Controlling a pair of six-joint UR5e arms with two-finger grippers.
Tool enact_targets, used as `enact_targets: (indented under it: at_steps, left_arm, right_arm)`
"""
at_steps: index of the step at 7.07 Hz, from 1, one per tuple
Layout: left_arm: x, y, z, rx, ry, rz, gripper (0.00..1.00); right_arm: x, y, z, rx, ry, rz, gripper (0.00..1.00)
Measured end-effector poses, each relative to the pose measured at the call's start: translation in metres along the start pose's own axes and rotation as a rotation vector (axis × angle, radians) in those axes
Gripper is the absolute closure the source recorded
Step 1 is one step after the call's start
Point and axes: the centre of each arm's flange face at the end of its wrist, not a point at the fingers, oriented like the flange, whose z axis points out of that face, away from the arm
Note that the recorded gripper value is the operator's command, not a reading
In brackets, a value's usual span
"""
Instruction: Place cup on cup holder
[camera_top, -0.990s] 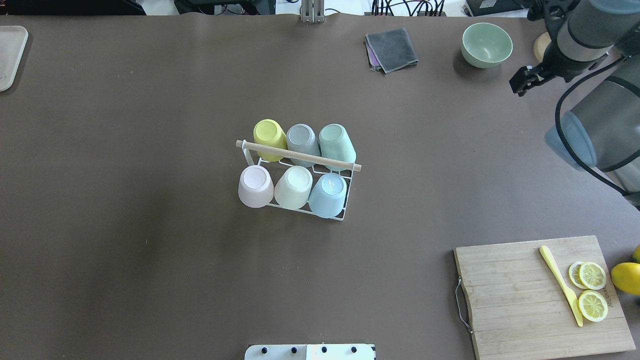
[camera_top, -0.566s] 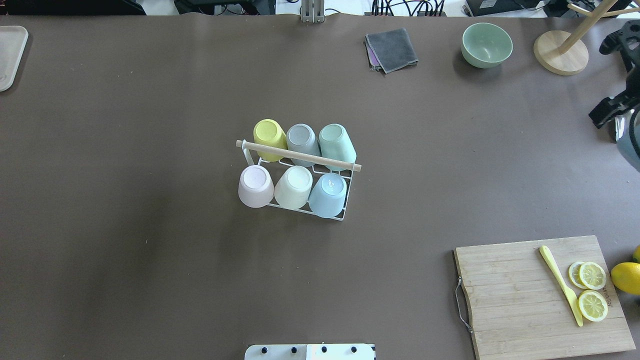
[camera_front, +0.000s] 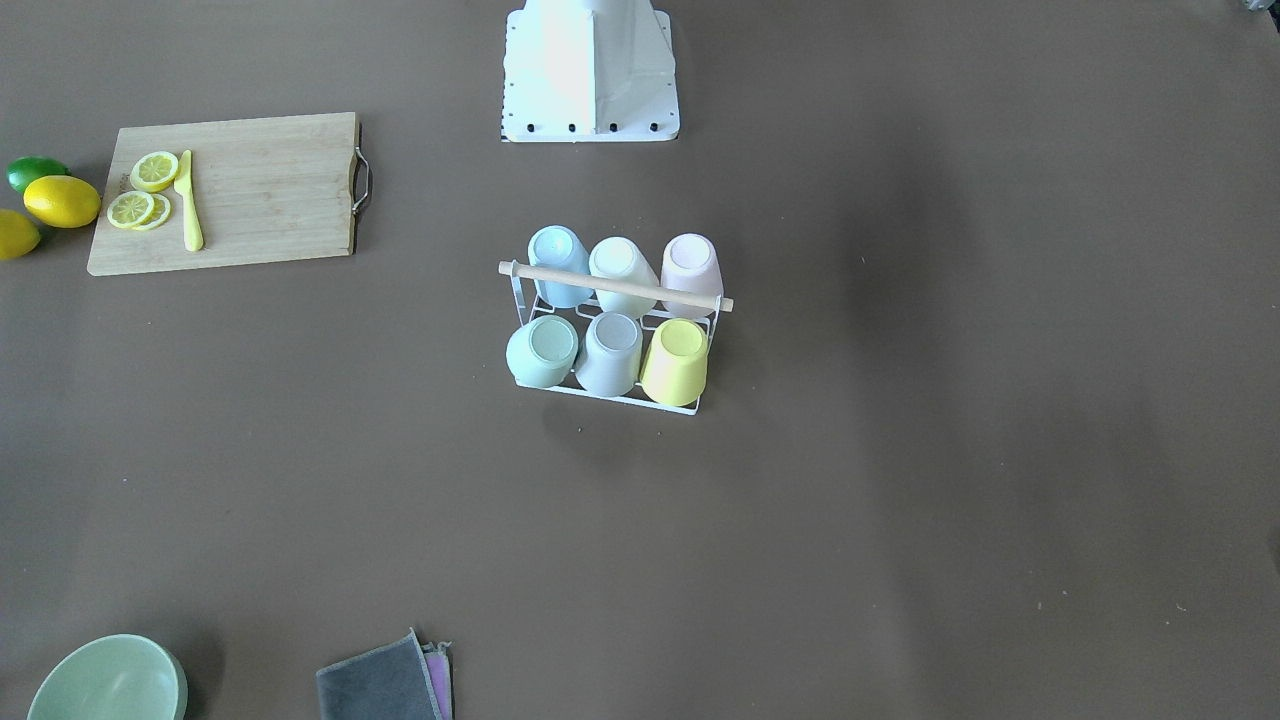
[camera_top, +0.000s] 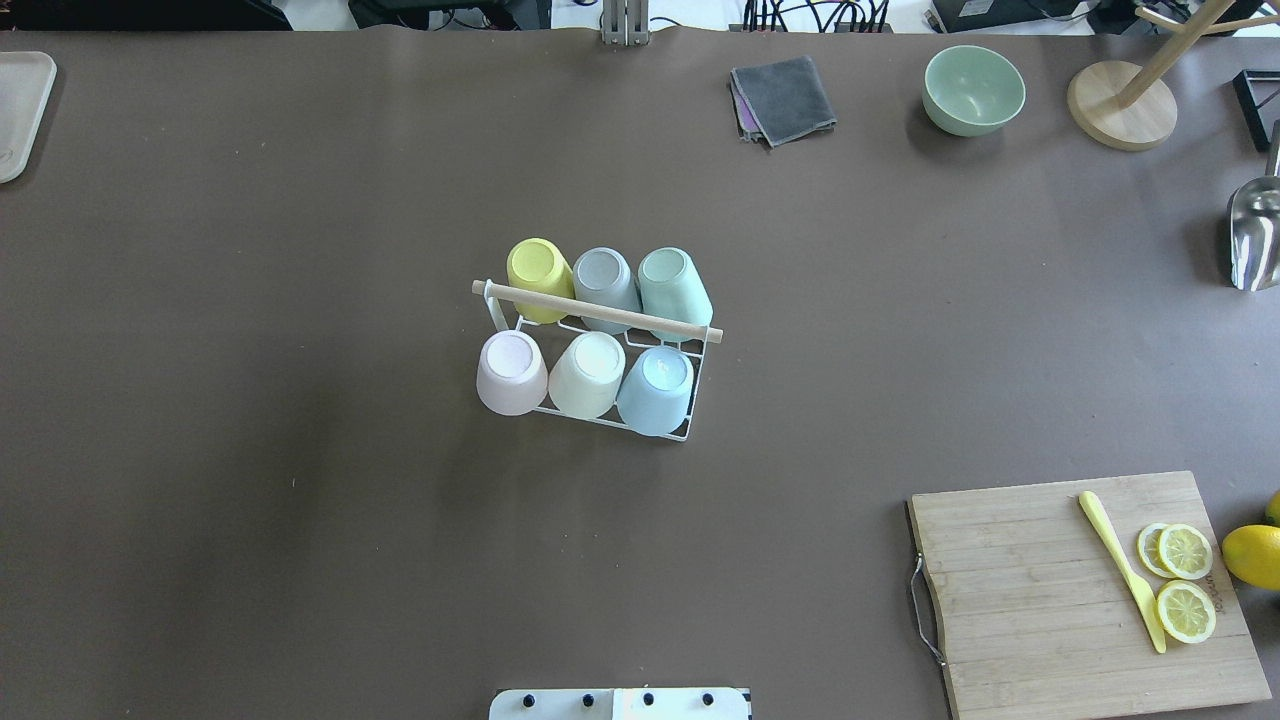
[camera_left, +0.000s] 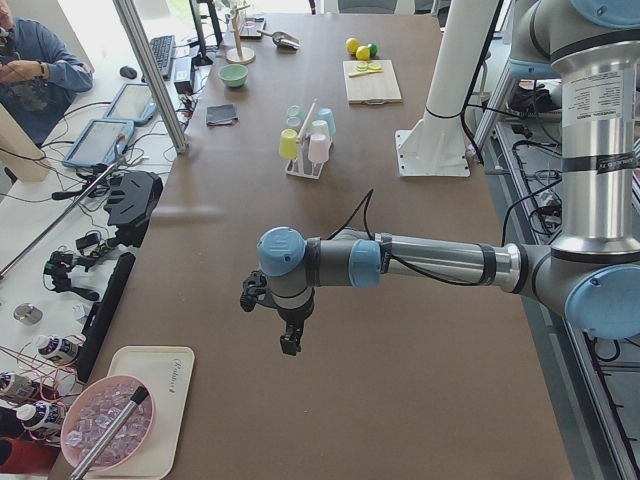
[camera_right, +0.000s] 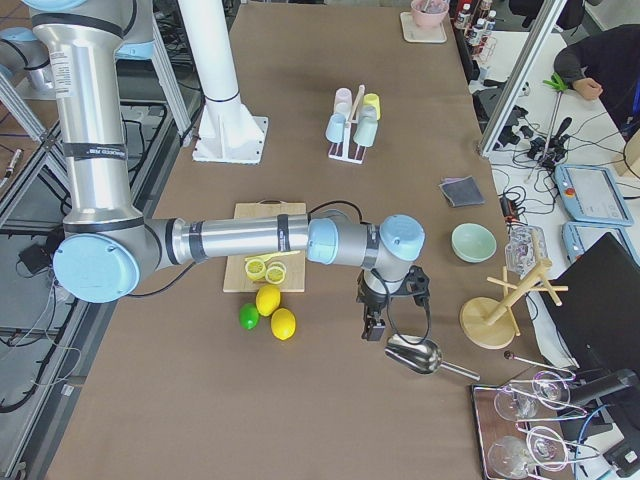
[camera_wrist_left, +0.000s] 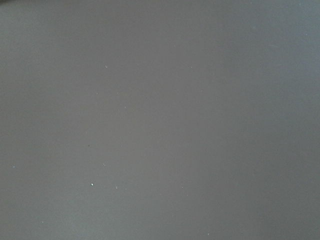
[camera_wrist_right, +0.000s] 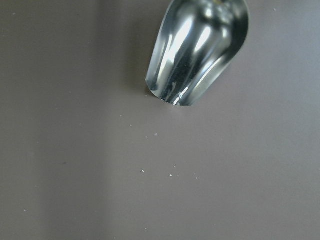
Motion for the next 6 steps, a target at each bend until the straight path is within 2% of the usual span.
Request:
enact_targets:
  at_steps: [2,6]
  left_arm:
    - [0.0,0.0,0.0,-0.001,0.0,0.0,0.02]
    - [0.0,0.001,0.0,-0.001,0.0,-0.001,0.02]
  right_arm:
    - [0.028,0.018,0.001,0.005,-0.026,0.052,0.0]
    - [0.03,0.017,-0.002,0.012,-0.025,0.056,0.0]
